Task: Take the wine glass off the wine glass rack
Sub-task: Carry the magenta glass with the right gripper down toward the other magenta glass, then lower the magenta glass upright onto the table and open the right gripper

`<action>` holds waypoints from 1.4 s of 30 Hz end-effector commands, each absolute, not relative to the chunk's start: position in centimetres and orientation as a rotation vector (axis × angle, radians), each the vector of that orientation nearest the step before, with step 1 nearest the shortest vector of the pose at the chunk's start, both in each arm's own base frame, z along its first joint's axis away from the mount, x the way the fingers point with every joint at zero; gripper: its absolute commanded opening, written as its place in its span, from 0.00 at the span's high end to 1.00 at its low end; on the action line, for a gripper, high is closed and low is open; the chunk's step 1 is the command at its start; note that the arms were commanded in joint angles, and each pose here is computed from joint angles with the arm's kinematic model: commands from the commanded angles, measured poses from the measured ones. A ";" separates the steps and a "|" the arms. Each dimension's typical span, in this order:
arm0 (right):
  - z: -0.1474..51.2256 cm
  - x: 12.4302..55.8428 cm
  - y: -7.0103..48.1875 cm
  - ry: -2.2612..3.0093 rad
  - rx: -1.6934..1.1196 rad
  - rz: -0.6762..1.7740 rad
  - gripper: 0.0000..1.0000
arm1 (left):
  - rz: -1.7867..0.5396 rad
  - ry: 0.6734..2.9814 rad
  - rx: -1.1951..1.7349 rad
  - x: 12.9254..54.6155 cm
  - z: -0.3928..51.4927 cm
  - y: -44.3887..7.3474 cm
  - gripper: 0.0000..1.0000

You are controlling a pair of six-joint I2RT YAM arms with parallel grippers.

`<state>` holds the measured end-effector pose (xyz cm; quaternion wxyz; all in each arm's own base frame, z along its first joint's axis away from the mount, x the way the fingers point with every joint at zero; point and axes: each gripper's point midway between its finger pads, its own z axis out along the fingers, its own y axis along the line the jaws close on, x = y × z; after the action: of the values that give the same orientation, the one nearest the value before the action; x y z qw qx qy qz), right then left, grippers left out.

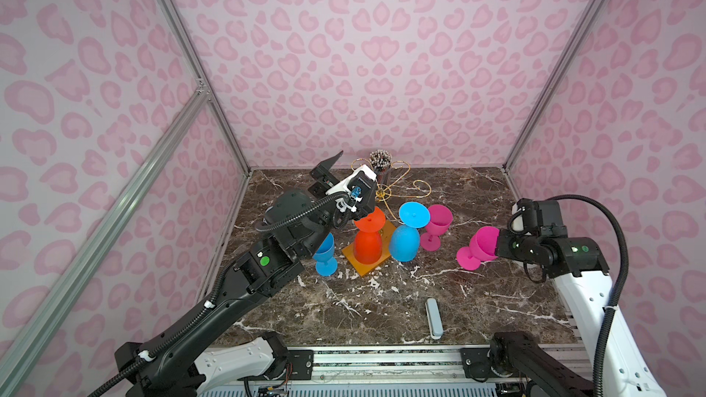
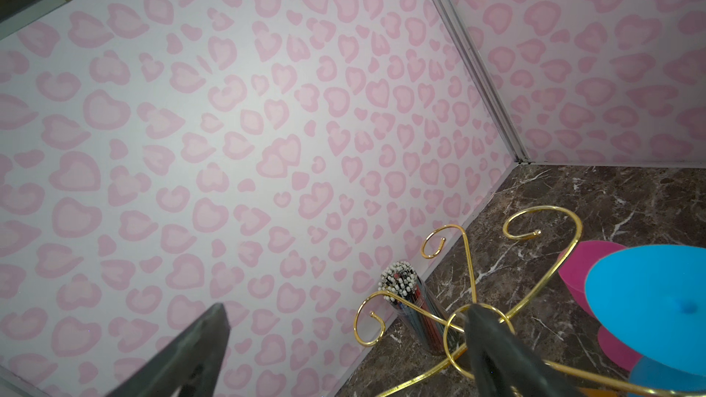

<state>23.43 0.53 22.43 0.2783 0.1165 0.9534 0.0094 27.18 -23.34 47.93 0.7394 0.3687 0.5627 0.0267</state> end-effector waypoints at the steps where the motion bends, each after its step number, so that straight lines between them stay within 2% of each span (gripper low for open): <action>1: 21.1 23.3 2.2 2.586 0.319 0.063 1.00 | 0.010 1.230 0.754 26.9 48.6 -22.9 0.03; 6: 19.4 23.4 5.0 2.621 0.253 0.094 1.00 | 0.006 1.249 0.750 26.8 48.1 -22.6 0.03; 18: 18.8 24.9 7.4 2.632 0.156 0.066 1.00 | -0.031 1.267 0.730 26.5 47.7 -22.3 0.03; 42: 17.1 25.3 8.0 2.677 0.103 0.009 1.00 | -0.059 1.285 0.733 26.5 47.2 -22.7 0.03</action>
<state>25.13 8.21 17.24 0.2264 0.0391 0.9732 0.0116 26.54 -22.61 46.93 0.7338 0.3395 0.5881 -0.0207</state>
